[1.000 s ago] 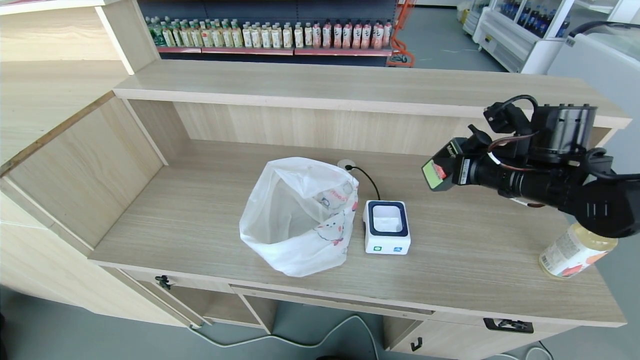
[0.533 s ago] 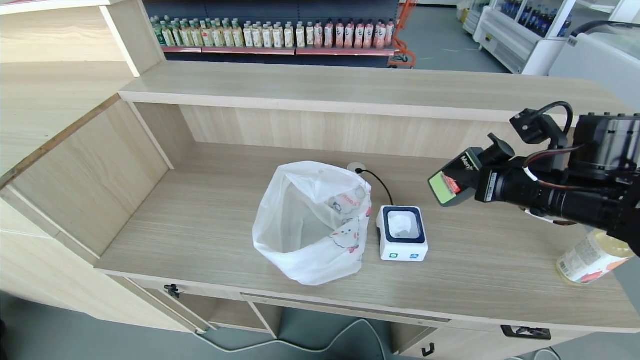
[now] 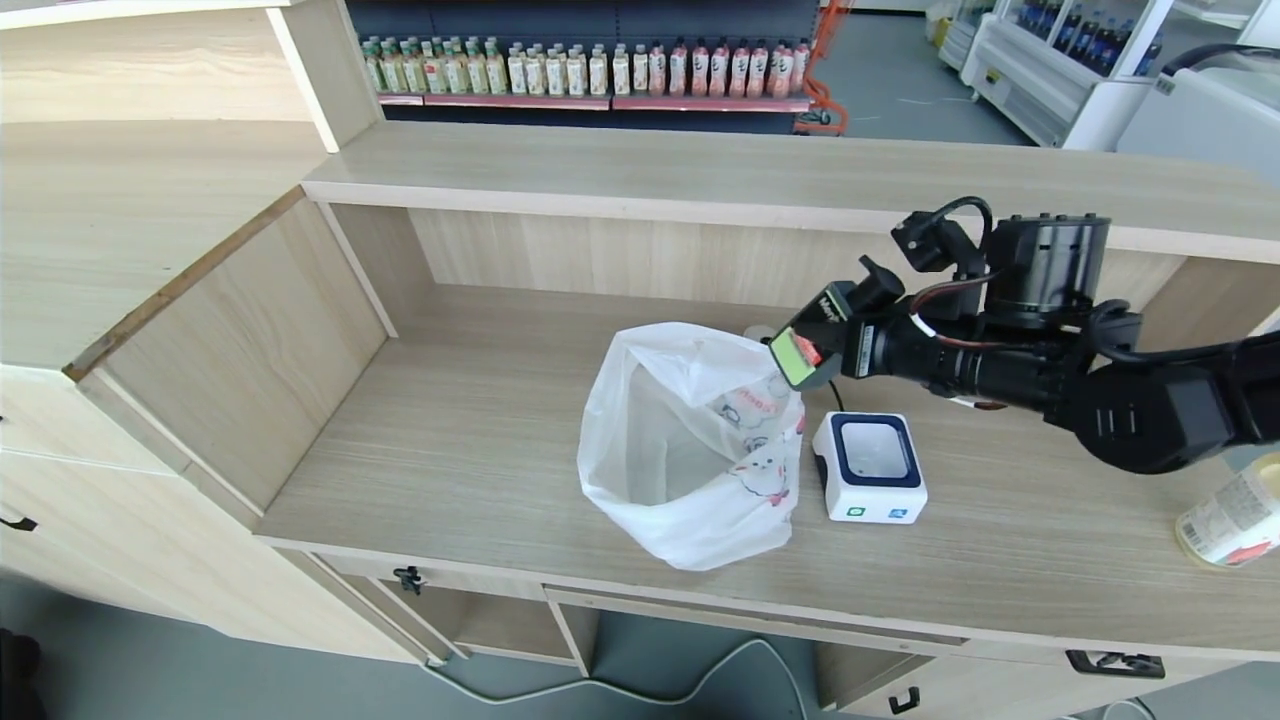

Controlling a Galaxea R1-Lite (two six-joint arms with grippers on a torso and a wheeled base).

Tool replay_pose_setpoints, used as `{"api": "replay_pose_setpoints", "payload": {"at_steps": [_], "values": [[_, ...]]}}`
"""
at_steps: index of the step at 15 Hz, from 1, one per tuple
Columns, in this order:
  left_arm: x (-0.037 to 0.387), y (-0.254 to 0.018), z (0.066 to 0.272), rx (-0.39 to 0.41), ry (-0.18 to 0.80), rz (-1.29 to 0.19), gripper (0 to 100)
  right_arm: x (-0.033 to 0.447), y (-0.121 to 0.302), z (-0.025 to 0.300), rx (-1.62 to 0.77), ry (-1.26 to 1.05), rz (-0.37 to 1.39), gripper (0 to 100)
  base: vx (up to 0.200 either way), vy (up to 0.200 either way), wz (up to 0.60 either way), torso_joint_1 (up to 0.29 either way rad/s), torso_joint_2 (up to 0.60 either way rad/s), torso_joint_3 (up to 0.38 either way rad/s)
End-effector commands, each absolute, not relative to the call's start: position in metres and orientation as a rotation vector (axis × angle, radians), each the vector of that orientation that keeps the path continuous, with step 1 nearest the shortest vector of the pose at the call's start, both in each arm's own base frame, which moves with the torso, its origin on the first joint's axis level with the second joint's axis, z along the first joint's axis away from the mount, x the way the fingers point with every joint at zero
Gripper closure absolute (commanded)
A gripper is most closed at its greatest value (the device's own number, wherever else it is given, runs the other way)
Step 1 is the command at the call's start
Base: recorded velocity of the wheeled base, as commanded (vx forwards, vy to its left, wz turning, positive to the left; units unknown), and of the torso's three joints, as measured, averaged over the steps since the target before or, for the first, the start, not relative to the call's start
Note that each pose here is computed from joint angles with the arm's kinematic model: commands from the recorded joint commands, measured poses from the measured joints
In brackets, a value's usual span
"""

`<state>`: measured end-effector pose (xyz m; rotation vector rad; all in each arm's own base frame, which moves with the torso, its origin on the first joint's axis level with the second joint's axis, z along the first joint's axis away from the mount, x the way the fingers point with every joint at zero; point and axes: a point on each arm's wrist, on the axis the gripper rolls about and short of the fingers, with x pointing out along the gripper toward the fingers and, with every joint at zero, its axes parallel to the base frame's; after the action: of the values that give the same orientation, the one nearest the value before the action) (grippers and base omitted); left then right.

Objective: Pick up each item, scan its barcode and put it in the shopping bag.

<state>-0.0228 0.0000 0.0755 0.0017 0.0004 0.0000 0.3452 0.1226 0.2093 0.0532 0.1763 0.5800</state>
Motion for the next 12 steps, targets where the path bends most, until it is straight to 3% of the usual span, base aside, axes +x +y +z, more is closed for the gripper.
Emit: {"api": "replay_pose_setpoints", "payload": {"at_steps": [1, 12], "values": [[-0.023, 0.0, 0.075, 0.002, 0.0, 0.0, 0, 0.372, 0.159, 0.179, 0.041, 0.229, 0.642, 100, 0.0, 0.0, 0.0, 0.0, 0.0, 0.0], [-0.023, 0.0, 0.075, 0.002, 0.0, 0.0, 0, 0.427, 0.19, 0.119, -0.153, 0.139, 0.667, 100, 0.0, 0.0, 0.0, 0.0, 0.0, 0.0]]}}
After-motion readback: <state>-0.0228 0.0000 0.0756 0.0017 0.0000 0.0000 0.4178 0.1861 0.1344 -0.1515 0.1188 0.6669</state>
